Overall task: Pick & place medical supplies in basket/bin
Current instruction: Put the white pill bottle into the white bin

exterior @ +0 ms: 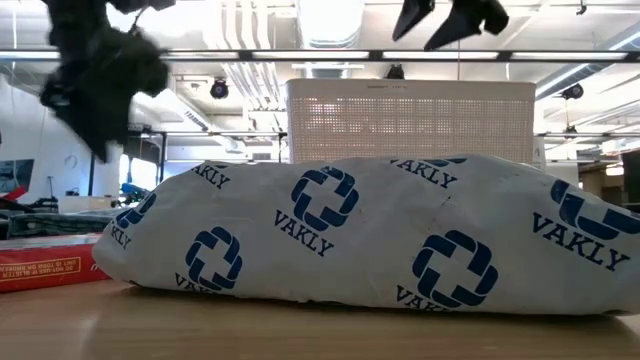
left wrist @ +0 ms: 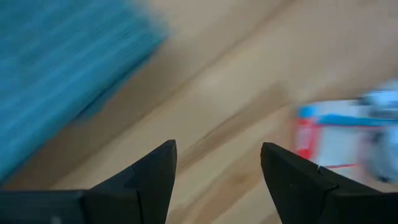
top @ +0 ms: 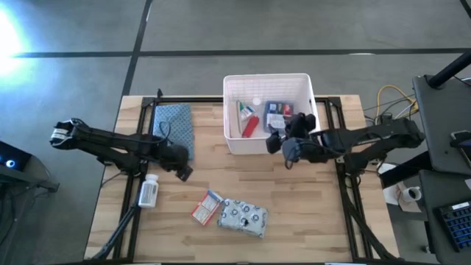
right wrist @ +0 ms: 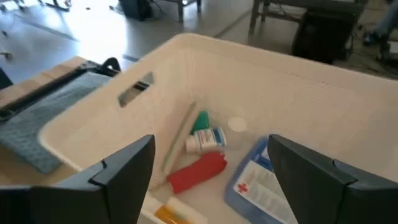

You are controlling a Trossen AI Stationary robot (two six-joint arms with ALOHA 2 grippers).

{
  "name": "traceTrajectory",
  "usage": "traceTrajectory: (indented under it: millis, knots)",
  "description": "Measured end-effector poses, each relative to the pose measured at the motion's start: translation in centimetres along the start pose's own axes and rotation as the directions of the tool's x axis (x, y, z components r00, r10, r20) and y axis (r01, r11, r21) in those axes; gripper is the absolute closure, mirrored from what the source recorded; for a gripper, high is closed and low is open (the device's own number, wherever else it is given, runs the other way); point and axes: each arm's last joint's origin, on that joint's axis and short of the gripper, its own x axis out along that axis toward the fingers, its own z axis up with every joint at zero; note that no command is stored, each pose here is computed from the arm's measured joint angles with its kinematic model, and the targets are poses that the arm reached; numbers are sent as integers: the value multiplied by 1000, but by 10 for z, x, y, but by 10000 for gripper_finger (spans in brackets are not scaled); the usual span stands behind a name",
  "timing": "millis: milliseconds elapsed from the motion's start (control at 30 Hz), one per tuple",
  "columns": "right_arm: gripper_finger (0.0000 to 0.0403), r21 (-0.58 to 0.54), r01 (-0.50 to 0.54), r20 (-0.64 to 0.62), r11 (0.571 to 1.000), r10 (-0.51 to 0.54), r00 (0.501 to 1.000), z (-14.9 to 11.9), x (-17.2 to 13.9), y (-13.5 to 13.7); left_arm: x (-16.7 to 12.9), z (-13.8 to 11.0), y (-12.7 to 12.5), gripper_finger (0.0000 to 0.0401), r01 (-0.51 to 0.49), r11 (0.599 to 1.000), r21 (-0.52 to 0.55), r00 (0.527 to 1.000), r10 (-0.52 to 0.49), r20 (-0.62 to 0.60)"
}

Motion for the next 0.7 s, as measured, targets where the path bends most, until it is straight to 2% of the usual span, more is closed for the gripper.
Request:
traceTrajectory:
  millis: [133,300,567,700]
  knots:
    - [99,14,-30,11,999,30,999,6,-9,2,-1,-9,13,187,-154,981,-120,986,145,-80]
    - [101,23,-40,19,999,39,999,12,-11,3,-3,-20,17,187,-242,951,-191,964,214,-158]
    - [101,23,-39,20,999,38,999,13,-11,3,2,-44,-4,187,-314,907,-282,941,258,-218]
    - [101,14,-33,15,999,32,999,10,-10,3,8,-58,-22,187,-379,887,-263,914,315,-257]
